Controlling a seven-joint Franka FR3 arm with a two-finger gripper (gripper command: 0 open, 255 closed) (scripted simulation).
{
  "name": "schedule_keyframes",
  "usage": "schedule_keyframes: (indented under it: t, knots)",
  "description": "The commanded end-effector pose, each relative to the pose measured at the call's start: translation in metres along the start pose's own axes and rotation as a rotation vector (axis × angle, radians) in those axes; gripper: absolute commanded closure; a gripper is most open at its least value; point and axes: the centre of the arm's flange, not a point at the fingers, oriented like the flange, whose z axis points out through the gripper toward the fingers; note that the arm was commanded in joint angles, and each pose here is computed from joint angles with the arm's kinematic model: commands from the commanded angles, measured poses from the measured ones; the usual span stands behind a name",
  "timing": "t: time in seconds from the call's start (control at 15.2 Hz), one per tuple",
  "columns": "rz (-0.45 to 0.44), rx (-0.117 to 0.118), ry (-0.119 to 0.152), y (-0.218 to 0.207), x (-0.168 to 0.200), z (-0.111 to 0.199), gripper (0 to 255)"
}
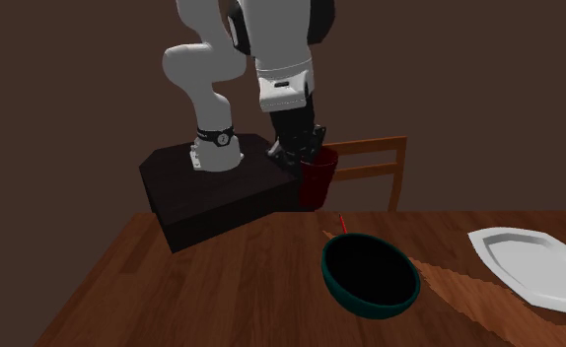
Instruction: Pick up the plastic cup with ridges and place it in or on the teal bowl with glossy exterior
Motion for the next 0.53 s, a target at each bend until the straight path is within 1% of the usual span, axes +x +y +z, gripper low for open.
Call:
schedule_keyframes:
  t: [0.0,0.46]
  knots:
    - [0.0,0.001,0.0,-0.004,0.027,0.0,255]
    - [0.0,0.001,0.0,-0.019,0.118,-0.002,255]
